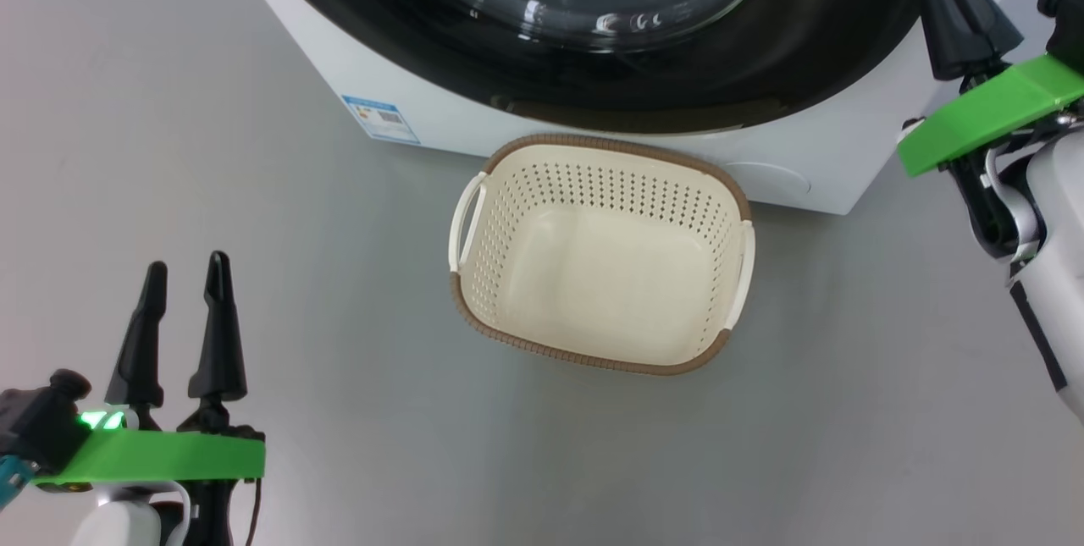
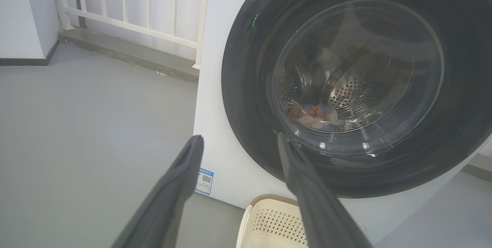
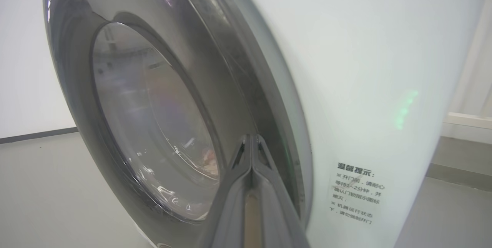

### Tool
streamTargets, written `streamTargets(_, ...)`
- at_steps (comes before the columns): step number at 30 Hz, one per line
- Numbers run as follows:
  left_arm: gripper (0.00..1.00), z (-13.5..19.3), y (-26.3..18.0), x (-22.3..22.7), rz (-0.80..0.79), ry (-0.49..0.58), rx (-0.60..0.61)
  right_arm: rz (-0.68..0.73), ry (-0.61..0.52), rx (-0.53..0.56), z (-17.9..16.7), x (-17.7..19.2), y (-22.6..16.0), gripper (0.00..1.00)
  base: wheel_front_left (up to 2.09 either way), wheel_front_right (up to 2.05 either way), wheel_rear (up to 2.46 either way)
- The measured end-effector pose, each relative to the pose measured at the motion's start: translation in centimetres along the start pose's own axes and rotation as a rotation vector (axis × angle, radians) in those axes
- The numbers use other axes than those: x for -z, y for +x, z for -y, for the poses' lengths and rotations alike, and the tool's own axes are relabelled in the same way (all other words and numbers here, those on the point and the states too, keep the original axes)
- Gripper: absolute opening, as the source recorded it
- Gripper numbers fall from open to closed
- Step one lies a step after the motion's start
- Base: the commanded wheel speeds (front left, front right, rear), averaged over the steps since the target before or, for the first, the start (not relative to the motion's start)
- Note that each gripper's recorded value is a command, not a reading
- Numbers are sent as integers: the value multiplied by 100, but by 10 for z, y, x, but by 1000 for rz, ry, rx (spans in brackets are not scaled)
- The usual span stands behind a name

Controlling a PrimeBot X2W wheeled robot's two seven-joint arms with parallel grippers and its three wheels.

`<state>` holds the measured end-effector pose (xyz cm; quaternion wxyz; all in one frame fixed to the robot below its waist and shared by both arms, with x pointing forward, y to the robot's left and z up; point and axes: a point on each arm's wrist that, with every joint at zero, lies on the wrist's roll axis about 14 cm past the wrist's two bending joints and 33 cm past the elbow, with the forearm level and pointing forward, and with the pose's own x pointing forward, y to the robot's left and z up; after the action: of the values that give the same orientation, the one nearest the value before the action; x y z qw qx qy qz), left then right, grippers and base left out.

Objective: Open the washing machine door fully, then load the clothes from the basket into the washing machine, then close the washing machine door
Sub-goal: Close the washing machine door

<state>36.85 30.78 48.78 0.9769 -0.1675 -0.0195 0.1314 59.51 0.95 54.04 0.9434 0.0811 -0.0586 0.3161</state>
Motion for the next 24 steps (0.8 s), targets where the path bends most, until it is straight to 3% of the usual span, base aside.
streamTargets(3,100,2,0,-3,9,-4,9,3,-3,-3,-3,-4,-5,52,0,0,0)
streamTargets(4,100,3,-1,-4,12,-4,13,6,0,-6,-5,-6,-8,89,0,0,0)
streamTargets(5,100,4,-1,-6,16,-4,19,8,2,-12,-8,-8,-10,100,0,0,0)
streamTargets(15,100,19,-9,-9,26,-29,71,42,7,-12,-20,-35,-45,100,0,0,0)
streamTargets(24,100,43,-11,-4,19,-52,143,26,30,30,-26,-33,-99,100,0,0,0)
